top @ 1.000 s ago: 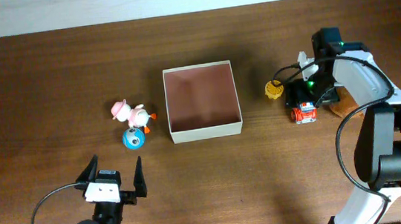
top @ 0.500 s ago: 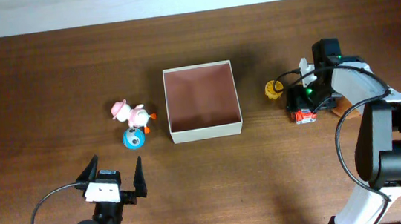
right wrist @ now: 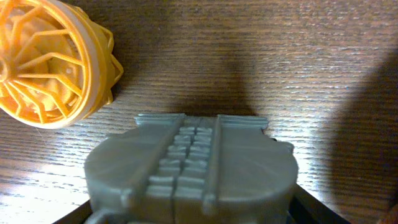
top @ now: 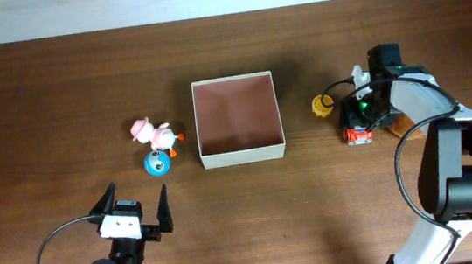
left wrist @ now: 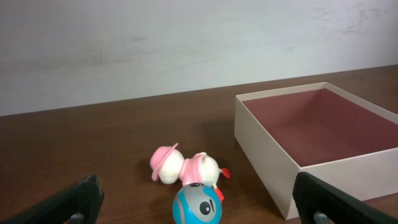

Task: Pack container
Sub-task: 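Lower and close the right gripper on the fire truck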

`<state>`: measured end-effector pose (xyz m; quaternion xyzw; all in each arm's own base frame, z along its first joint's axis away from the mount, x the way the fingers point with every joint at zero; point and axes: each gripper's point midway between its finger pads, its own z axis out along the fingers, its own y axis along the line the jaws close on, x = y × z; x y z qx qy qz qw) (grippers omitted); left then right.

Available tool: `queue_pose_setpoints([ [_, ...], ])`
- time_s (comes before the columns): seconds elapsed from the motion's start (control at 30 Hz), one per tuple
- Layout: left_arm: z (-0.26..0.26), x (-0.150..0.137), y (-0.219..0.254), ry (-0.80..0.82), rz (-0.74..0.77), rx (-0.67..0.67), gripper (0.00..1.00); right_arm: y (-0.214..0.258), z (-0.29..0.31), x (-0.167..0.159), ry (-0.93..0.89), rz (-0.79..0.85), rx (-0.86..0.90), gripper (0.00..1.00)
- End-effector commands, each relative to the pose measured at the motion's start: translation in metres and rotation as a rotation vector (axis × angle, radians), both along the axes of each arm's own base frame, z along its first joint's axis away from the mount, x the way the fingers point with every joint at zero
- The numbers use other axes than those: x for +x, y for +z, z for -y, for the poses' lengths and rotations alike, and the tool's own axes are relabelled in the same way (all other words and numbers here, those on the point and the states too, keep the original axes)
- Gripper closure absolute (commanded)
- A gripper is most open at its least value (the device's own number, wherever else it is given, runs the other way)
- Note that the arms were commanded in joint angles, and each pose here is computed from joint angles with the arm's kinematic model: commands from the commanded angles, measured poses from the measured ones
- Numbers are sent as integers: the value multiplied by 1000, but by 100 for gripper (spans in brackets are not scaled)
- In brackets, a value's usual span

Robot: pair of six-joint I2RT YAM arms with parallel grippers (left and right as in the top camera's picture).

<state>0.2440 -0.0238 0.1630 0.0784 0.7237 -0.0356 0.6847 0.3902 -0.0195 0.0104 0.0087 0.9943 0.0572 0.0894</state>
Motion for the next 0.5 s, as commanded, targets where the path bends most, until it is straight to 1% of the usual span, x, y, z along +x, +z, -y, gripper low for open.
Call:
queue_pose_setpoints([
  [0.0,-1,0,-2,1,4,16,0,-5,3,-1,-10,-9,-9,39],
  [0.07,-1,0,-2,2,4,16,0,-5,3,-1,-10,-9,-9,44],
  [0.13,-1,0,-2,2,4,16,1,-5,3,-1,-10,-8,-9,48],
  [0.47,-1,0,-2,2,4,16,0,1,-2,-1,-9,-16,20,48],
])
